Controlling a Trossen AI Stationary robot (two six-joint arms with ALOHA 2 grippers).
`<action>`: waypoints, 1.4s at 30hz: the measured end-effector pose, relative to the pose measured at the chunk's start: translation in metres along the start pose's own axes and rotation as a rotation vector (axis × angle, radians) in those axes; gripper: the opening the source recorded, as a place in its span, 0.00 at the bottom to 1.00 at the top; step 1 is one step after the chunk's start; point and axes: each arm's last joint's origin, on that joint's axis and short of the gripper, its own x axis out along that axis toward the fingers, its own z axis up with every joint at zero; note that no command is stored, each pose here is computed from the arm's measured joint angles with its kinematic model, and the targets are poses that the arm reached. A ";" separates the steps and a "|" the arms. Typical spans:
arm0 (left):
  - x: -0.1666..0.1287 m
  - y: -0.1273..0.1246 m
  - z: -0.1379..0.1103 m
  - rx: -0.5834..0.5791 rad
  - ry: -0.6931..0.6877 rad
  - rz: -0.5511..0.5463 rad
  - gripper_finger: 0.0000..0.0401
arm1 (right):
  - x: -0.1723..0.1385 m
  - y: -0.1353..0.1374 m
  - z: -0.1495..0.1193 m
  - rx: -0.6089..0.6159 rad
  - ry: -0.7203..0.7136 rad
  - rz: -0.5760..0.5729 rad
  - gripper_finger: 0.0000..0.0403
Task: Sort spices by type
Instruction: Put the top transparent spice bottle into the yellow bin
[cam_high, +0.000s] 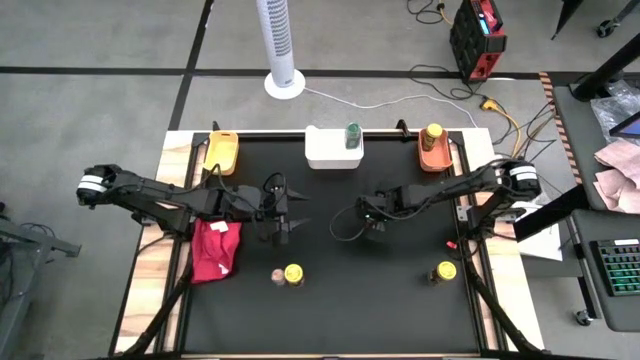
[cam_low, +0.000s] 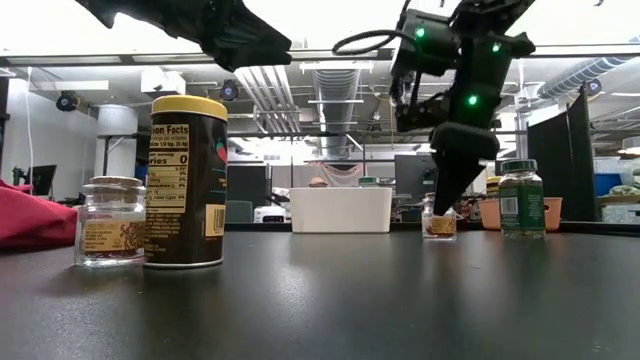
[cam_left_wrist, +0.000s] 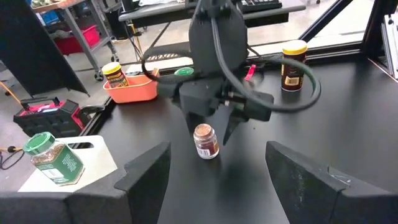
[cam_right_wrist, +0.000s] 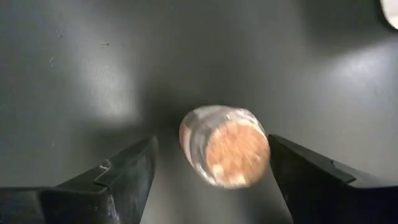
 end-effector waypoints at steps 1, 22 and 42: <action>0.000 0.000 0.000 0.000 -0.001 0.000 0.61 | 0.003 0.001 0.001 -0.003 0.001 -0.001 0.70; 0.017 -0.005 -0.009 -0.011 0.008 -0.001 0.61 | -0.037 -0.004 0.023 -0.065 -0.337 0.027 0.41; 0.064 0.000 -0.041 0.040 0.053 0.102 0.80 | -0.069 0.002 0.054 -0.262 -0.606 0.003 0.41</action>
